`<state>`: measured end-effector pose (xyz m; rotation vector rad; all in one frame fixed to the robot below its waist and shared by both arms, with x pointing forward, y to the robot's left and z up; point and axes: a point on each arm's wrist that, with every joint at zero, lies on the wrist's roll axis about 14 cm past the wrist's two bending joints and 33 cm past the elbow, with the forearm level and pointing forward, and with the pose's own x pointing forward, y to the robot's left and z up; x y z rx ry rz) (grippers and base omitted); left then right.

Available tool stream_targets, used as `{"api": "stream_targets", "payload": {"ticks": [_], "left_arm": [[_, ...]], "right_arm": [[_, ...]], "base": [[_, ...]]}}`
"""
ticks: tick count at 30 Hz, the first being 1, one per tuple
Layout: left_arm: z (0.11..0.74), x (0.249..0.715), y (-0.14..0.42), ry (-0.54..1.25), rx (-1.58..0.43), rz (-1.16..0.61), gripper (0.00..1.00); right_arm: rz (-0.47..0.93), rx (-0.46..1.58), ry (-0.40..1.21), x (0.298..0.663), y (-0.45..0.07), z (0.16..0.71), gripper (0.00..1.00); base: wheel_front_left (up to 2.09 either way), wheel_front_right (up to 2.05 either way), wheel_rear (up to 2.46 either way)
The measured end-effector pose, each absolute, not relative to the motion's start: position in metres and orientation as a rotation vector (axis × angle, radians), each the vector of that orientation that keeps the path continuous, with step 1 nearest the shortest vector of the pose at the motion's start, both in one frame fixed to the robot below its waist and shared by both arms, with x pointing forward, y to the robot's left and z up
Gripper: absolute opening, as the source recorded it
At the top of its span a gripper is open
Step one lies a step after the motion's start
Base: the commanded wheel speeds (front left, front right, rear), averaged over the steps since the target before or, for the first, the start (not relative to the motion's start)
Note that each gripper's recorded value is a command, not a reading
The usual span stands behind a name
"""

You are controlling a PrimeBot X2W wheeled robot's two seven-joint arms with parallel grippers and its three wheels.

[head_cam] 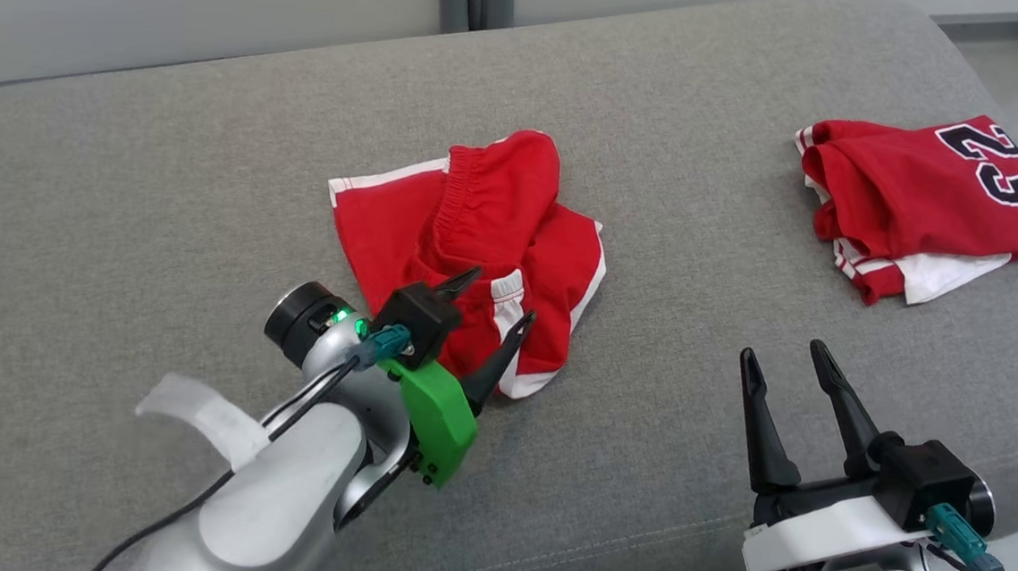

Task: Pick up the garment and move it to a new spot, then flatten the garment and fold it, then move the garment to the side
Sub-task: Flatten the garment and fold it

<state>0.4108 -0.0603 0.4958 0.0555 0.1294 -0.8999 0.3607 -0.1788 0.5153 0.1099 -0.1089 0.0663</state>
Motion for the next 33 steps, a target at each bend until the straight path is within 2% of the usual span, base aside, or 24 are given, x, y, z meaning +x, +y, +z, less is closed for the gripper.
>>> {"api": "stream_targets", "payload": {"ticks": [5,14,15,16,18,24,29,33], "left_arm": [[0.469,0.426,-0.07,0.228,0.206,-0.954,1.0],[0.435,0.44,-0.078,0.39,0.352,-0.972,1.0],[0.431,0.438,-0.077,0.417,0.368,-0.972,0.81],[0.431,0.438,-0.078,0.42,0.369,-0.972,0.42],[0.43,0.436,-0.078,0.435,0.376,-0.973,0.0],[0.446,0.432,-0.083,0.401,0.357,-0.99,0.0],[0.49,0.427,-0.104,0.318,0.104,-1.008,0.0],[0.534,0.434,-0.117,0.224,-0.023,-1.007,0.0]], "right_arm": [[0.037,0.104,-0.083,0.363,-0.188,0.507,1.0],[0.023,0.104,-0.048,0.366,-0.191,0.496,1.0],[0.025,0.104,-0.05,0.367,-0.19,0.497,1.0],[0.026,0.104,-0.052,0.367,-0.19,0.497,1.0],[0.026,0.104,-0.055,0.367,-0.19,0.498,1.0],[0.031,0.103,-0.062,0.367,-0.189,0.501,1.0],[0.037,0.102,-0.068,0.366,-0.188,0.503,1.0],[0.049,0.105,-0.074,0.365,-0.183,0.505,1.0]], "base": [[0.0,0.0,0.0],[0.0,0.0,0.0],[0.0,0.0,0.0],[0.0,0.0,0.0],[0.0,0.0,0.0],[0.0,0.0,0.0],[0.0,0.0,0.0],[0.0,0.0,0.0]]}}
